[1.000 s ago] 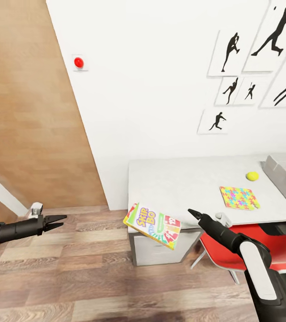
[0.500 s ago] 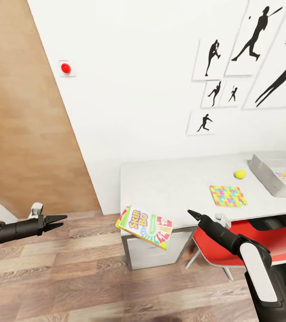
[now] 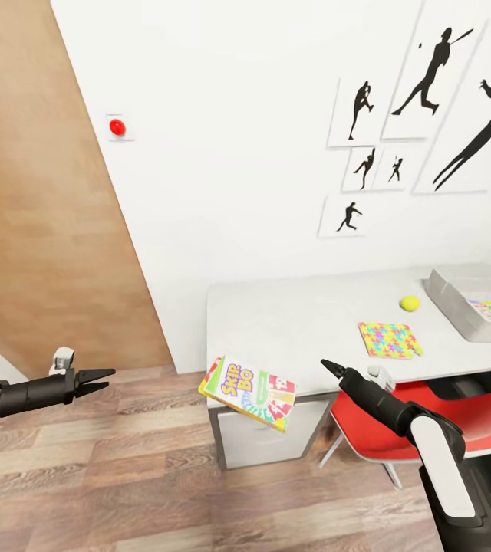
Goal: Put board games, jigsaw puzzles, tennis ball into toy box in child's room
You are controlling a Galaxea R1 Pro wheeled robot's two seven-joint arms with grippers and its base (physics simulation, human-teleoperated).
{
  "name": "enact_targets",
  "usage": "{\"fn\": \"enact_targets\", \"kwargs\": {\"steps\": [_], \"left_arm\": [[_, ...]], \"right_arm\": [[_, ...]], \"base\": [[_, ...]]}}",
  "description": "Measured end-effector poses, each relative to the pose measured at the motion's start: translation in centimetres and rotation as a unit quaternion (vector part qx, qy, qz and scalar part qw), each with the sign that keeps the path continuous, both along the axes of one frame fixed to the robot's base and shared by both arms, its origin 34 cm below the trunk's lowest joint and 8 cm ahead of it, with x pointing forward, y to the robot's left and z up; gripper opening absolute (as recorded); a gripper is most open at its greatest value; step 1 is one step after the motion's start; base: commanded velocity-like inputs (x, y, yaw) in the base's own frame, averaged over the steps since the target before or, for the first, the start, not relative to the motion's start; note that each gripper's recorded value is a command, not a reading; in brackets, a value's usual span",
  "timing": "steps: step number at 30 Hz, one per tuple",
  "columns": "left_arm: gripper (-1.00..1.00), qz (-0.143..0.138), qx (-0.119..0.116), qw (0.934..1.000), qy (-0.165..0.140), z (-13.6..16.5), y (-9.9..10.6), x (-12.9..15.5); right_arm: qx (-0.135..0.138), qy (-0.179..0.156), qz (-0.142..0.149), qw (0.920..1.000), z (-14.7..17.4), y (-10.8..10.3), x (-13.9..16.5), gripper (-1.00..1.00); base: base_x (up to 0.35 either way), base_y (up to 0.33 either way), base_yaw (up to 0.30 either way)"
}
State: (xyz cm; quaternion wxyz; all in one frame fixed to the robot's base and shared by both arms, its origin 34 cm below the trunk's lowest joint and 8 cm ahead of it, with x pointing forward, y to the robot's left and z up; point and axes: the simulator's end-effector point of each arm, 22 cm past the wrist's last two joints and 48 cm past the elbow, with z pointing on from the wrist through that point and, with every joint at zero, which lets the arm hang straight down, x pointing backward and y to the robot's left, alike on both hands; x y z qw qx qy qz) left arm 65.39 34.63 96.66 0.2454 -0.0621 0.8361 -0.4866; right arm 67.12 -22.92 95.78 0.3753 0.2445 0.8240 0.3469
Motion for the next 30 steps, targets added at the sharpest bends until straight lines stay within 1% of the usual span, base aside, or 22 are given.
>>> {"fn": "enact_targets", "kwargs": {"steps": [22,30], "left_arm": [[1.00,0.000,0.001,0.9998,-0.018,1.9,0.0,0.1],[1.00,-0.001,-0.001,0.9997,-0.024,2.5,-0.4,0.2]], "right_arm": [[0.000,-0.018,0.001,0.9998,2.0,0.1,0.1,1.00],[0.000,-0.025,0.001,0.9997,2.8,0.1,0.1,1.00]], "base": [[0.000,0.000,0.000],[0.000,0.000,0.000]]}}
